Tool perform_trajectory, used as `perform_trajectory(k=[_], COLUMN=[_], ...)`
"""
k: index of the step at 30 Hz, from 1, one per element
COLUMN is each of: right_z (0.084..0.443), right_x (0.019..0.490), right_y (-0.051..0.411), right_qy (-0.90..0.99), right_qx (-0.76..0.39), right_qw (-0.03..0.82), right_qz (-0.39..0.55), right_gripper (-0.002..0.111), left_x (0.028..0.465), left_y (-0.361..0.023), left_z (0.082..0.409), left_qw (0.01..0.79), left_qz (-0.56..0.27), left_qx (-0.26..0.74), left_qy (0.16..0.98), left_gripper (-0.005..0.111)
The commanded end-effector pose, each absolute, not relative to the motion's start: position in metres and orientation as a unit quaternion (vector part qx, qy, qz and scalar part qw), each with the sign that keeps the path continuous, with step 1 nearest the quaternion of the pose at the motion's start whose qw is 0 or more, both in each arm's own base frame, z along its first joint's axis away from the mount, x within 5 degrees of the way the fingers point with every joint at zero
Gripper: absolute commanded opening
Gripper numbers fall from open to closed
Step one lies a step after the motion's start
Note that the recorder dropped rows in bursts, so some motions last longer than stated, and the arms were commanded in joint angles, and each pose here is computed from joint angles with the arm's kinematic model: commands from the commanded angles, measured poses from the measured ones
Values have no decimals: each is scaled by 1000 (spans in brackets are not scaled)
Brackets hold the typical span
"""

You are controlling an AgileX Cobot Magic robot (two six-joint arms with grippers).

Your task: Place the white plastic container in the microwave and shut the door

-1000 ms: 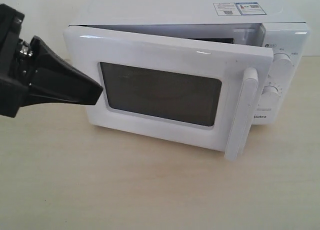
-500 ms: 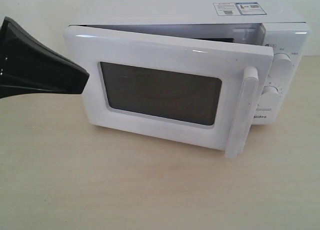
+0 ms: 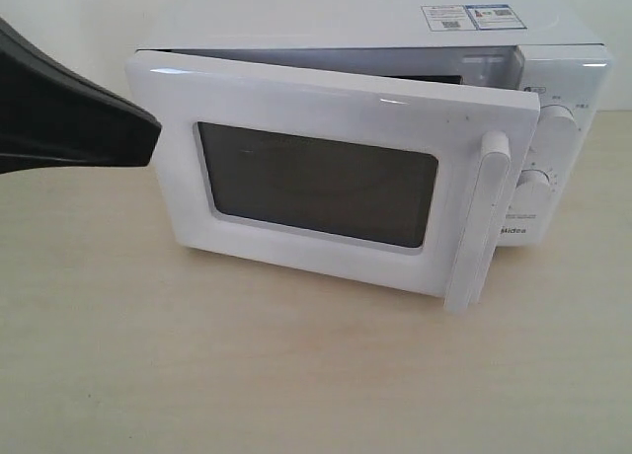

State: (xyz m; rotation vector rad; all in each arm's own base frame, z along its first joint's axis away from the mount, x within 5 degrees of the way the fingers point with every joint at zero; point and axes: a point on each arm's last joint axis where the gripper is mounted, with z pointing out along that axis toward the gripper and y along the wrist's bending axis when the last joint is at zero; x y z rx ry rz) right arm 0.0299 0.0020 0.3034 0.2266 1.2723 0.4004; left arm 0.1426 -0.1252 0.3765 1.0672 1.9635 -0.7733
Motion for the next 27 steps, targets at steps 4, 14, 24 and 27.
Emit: perform_trajectory(k=[4, 14, 24, 27], right_z=[368, 378, 338, 331], right_x=[27, 76, 144, 147], right_y=[9, 40, 61, 72], right_qy=[722, 820, 797, 786], right_qx=[31, -25, -87, -93], right_qw=[680, 513, 508, 515], right_qz=[127, 254, 315, 329], right_gripper=[0, 0, 0, 0], left_x=[142, 141, 141, 141], left_y=[-125, -125, -125, -125], left_z=[377, 377, 377, 377], left_qw=[388, 380, 382, 382], left_qz=[-301, -304, -304, -304], left_qx=[416, 417, 417, 417], left_qy=[765, 767, 767, 767], left_gripper=[4, 4, 4, 4])
